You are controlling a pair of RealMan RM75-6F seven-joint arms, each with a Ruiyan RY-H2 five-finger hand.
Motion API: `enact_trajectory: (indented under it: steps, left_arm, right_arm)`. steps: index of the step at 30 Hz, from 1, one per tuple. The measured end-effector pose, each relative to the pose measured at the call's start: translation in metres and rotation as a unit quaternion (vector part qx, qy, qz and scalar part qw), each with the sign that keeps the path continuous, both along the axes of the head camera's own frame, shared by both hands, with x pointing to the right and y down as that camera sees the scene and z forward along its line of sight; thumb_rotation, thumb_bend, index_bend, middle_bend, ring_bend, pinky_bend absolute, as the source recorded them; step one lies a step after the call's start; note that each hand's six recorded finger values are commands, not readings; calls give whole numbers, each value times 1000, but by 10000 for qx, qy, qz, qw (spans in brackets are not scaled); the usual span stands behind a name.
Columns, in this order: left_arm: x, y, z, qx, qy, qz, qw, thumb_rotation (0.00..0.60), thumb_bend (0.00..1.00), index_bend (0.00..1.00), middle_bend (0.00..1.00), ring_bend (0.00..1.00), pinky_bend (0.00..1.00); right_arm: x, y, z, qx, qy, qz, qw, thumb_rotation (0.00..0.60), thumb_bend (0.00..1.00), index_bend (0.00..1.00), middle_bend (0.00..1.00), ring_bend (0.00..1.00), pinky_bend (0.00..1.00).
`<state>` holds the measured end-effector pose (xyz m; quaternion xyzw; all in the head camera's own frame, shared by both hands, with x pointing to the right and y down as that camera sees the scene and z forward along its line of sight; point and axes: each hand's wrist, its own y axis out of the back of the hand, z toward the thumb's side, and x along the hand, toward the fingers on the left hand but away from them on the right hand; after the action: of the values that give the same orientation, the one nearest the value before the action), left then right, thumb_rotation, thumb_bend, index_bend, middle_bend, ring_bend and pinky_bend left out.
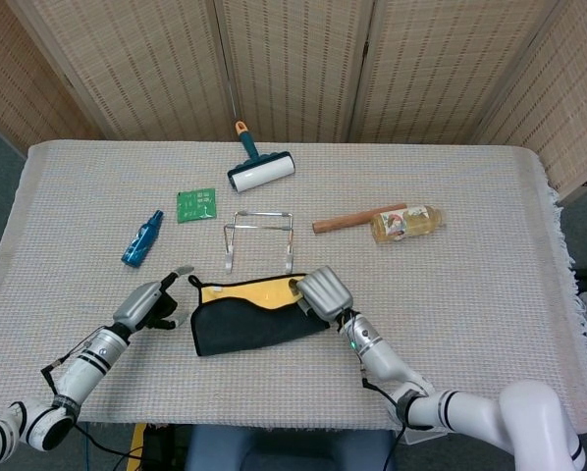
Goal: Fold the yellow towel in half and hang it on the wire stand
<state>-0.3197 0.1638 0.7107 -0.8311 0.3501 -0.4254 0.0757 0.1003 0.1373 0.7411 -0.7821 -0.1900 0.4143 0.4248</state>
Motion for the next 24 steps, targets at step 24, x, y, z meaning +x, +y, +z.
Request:
enact_trajectory:
  steps: [24]
  left_arm:
    - [-22, 19, -27, 169, 127, -216, 9995, 600, 412, 89, 975, 913, 866]
  right_arm:
    - [7, -20, 17, 101, 89, 391, 9991, 600, 465, 514, 918, 1000, 1000]
